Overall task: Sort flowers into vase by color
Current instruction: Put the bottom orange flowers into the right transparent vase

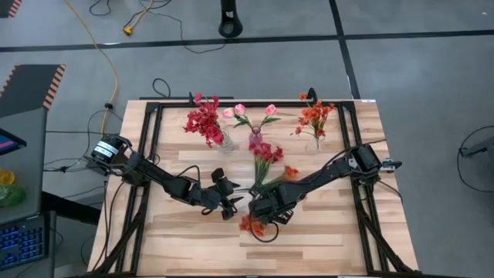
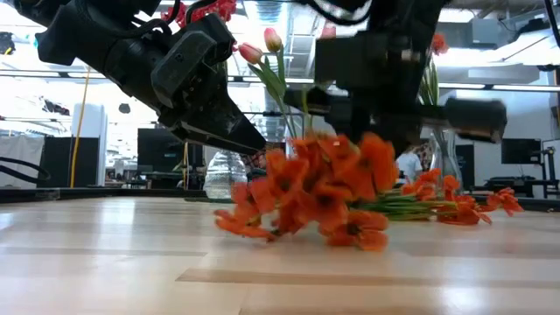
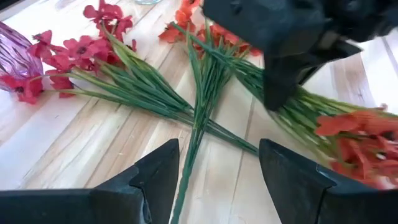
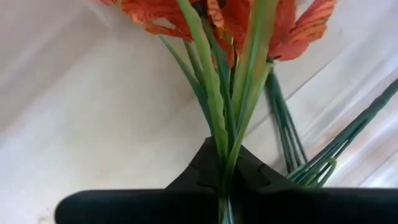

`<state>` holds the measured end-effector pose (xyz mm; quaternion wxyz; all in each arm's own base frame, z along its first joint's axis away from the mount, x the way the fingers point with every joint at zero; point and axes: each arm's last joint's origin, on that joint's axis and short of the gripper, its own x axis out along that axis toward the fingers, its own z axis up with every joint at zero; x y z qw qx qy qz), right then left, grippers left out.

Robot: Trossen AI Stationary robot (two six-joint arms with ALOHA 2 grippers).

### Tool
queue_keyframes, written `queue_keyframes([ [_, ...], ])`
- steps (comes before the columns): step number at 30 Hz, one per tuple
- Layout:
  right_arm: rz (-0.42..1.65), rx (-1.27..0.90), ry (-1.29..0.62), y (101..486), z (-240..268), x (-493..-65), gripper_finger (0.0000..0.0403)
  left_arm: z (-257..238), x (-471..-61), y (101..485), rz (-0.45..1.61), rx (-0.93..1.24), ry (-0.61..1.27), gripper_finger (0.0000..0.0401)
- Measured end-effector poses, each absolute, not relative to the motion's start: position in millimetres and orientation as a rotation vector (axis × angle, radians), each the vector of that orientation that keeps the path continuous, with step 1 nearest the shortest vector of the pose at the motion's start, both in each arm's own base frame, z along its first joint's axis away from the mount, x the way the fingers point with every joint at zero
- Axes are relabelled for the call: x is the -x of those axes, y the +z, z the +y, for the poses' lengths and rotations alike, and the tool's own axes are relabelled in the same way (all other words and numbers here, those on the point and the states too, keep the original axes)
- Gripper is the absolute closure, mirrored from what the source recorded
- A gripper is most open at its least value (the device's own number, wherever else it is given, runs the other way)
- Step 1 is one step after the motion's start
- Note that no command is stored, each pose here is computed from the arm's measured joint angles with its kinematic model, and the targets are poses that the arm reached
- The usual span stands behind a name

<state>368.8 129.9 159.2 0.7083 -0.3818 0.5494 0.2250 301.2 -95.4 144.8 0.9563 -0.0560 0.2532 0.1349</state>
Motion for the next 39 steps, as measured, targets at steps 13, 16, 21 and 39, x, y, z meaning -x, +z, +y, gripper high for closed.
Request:
queue_keyframes([
  [13, 1.217, 0.655, 0.426, 215, 141, -360, 0.0362, -96, -301, 145, 0.522, 0.122, 0.247, 0.0193],
  [16, 1.153, 0.602, 0.390, 242, 137, -351, 0.0364, -96, -301, 145, 0.522, 0.122, 0.248, 0.0193],
  [21, 1.038, 0.504, 0.327, 286, 127, -333, 0.0361, -96, -301, 145, 0.521, 0.122, 0.249, 0.0193],
  [39, 0.564, 0.242, -0.232, 340, 100, -210, 0.0363, -96, -301, 145, 0.516, 0.123, 0.250, 0.0193],
])
